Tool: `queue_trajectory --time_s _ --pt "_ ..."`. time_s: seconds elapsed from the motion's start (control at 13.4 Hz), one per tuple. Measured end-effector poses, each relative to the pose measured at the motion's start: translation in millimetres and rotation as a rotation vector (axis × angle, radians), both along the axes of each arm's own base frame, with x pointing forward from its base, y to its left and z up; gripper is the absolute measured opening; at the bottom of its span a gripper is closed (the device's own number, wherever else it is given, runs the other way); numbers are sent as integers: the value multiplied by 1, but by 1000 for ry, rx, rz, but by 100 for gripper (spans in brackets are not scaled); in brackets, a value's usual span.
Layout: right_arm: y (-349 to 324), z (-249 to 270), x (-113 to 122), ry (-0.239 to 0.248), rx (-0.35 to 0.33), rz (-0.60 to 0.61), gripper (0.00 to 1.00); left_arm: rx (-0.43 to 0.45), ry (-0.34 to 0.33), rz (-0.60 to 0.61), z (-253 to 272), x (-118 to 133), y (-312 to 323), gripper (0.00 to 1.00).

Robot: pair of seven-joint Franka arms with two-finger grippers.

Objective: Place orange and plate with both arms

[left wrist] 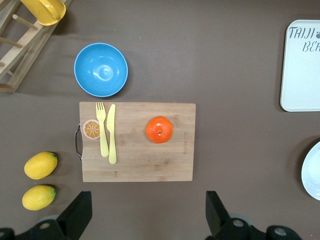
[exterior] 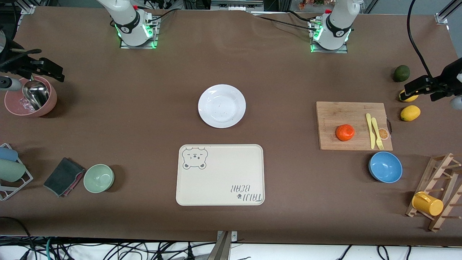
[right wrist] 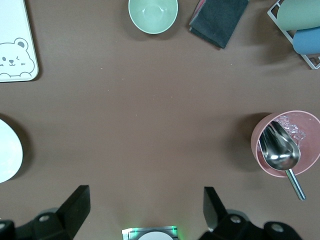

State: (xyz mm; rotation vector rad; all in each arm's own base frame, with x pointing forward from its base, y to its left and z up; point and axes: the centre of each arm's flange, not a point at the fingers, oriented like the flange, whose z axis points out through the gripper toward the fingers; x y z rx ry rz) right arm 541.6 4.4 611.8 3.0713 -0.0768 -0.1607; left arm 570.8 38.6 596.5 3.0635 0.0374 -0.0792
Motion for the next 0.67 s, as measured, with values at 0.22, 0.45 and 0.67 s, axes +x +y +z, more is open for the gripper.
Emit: queue_trajectory --time_s 0.22,0.45,0.67 --pt "2 0 0 0 17 0 100 0 0 0 0 0 0 100" --pt "6 1 -1 1 53 1 100 0 0 0 0 0 0 100" --pt "7 2 -3 1 57 2 100 0 1 0 0 0 0 100"
